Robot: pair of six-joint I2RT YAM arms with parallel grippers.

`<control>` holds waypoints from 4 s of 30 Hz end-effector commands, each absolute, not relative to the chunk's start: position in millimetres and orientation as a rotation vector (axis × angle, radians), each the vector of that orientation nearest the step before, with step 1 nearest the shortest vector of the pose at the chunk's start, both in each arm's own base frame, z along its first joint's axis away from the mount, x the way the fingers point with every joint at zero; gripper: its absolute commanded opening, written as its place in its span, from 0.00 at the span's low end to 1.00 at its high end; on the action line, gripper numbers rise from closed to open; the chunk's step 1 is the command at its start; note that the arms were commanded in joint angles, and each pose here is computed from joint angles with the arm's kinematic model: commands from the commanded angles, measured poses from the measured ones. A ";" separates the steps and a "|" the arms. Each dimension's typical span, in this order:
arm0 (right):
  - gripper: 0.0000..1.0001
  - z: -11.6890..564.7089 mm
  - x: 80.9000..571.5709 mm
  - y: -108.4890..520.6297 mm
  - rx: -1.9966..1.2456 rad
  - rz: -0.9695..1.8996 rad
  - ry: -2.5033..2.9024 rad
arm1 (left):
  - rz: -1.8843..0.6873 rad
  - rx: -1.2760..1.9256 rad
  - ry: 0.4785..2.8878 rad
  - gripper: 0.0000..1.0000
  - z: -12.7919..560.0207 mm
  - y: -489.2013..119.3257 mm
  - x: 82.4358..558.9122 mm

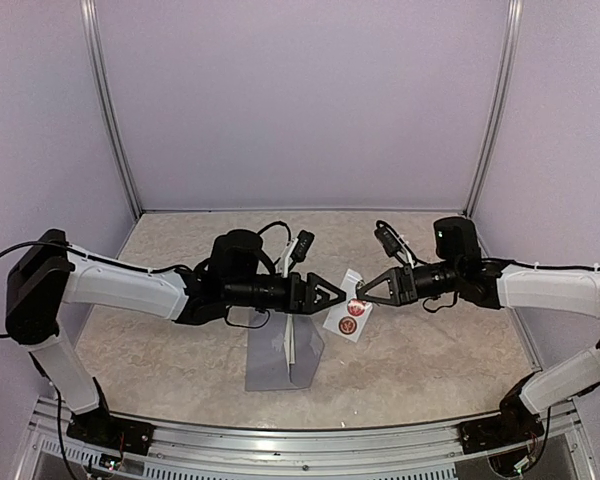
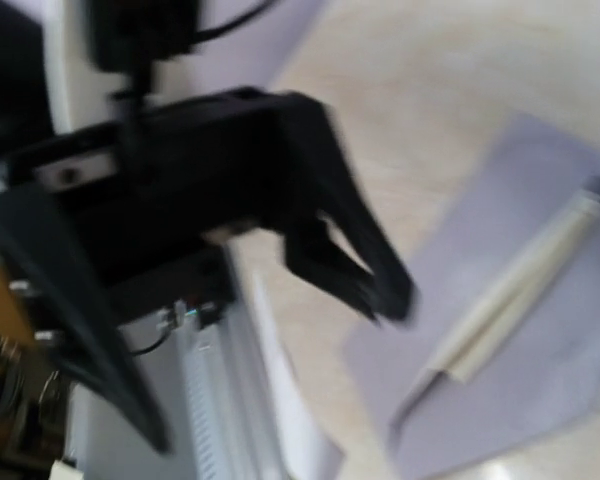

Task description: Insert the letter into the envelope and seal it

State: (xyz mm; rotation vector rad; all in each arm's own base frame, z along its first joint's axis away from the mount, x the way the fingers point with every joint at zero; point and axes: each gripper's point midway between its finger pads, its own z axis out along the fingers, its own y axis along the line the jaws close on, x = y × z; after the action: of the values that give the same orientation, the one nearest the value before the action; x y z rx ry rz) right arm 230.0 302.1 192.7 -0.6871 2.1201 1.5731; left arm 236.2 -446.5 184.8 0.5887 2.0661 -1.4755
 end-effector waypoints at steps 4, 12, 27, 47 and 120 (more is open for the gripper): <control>0.00 231.4 202.0 316.5 -0.889 1.657 1.952 | -1.619 0.736 1.911 0.50 231.6 -462.5 205.5; 0.71 234.7 218.9 307.8 -0.756 1.540 1.976 | -1.674 0.767 1.803 0.00 242.7 -453.9 188.8; 0.88 254.2 186.3 312.1 -0.883 1.814 1.829 | -1.707 0.914 1.667 0.00 262.6 -443.3 154.4; 0.26 282.8 169.2 308.0 -0.940 1.817 1.712 | -1.548 0.789 1.859 0.00 225.8 -433.6 181.4; 0.00 279.5 201.5 319.1 -0.716 1.577 1.808 | -1.384 0.594 1.818 0.62 284.1 -424.4 190.8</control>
State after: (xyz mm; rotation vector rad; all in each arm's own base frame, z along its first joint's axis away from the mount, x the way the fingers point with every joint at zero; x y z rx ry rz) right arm 195.3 317.1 272.4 -0.7452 1.8323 1.5869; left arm 186.5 -410.3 299.1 0.6323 1.7207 -1.3878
